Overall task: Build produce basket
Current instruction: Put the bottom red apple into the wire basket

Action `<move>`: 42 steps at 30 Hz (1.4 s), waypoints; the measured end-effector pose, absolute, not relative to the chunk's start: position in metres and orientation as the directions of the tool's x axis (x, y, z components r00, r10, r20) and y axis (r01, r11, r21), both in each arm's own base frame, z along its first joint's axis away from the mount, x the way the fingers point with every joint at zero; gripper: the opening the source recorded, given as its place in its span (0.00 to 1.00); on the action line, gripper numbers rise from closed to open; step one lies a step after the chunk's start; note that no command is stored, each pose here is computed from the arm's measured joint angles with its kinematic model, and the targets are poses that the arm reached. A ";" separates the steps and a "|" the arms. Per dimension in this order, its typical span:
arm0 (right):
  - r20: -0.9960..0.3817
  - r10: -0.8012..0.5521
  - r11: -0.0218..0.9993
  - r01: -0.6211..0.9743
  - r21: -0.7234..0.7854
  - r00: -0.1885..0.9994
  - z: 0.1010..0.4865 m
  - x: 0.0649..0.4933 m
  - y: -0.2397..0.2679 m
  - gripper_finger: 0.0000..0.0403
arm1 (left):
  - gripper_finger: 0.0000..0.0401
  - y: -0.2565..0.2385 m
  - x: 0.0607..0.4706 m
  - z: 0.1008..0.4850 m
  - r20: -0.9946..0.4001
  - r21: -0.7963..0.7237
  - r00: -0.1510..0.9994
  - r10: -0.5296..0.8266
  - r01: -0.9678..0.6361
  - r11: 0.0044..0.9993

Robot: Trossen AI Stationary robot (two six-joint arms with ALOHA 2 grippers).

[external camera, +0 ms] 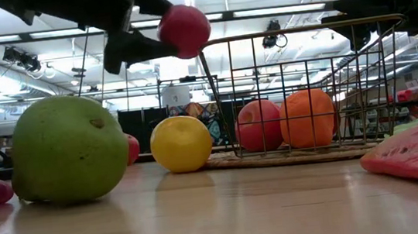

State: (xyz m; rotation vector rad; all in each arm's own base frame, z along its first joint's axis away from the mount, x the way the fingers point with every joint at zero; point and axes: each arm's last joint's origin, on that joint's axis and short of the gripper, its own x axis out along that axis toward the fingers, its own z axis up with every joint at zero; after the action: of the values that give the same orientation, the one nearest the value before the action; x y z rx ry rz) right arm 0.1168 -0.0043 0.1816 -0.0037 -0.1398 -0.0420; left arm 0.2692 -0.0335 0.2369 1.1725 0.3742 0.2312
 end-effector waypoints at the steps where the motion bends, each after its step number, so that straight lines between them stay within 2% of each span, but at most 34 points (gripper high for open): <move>1: 0.139 -0.041 0.999 0.041 -0.001 0.989 0.182 0.117 -0.004 0.57 | 0.99 -0.035 0.269 0.237 -0.163 0.940 0.919 0.360 0.034 0.339; 5: 0.139 -0.041 0.999 0.042 -0.001 0.989 0.181 0.117 -0.004 0.57 | 0.99 -0.042 0.268 0.237 -0.169 0.977 0.927 0.335 0.112 0.183; 9: 0.139 -0.041 0.999 0.041 -0.001 0.989 0.181 0.117 -0.004 0.57 | 0.99 -0.046 0.266 0.233 -0.206 0.979 0.924 0.323 0.194 0.068; 17: 0.139 -0.041 0.999 0.042 -0.001 0.989 0.182 0.117 -0.004 0.57 | 0.99 -0.048 0.265 0.227 -0.255 0.950 0.912 0.321 0.298 -0.090; 23: 0.139 -0.041 0.999 0.042 -0.001 0.989 0.182 0.117 -0.004 0.57 | 0.99 -0.047 0.263 0.222 -0.303 0.881 0.896 0.325 0.394 -0.262; 30: 0.139 -0.041 0.999 0.041 -0.001 0.989 0.181 0.117 -0.004 0.57 | 0.99 -0.047 0.263 0.222 -0.307 0.822 0.894 0.326 0.421 -0.383; 37: 0.139 -0.041 0.999 0.042 -0.001 0.989 0.182 0.117 -0.004 0.57 | 0.99 -0.047 0.263 0.222 -0.307 0.828 0.896 0.321 0.418 -0.374; 39: 0.139 -0.041 0.999 0.042 -0.001 0.989 0.182 0.117 -0.004 0.57 | 0.99 -0.047 0.263 0.221 -0.313 0.858 0.902 0.297 0.402 -0.318; 42: 0.139 -0.041 0.999 0.042 -0.001 0.989 0.182 0.117 -0.004 0.57 | 0.99 -0.047 0.264 0.221 -0.324 0.926 0.916 0.237 0.358 -0.119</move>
State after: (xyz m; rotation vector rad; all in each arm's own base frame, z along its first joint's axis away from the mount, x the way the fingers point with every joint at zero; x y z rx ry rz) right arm 0.1168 -0.0043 0.1816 -0.0038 -0.1397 -0.0416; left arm 0.2638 -0.0475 0.2212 1.7069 0.4556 -0.1096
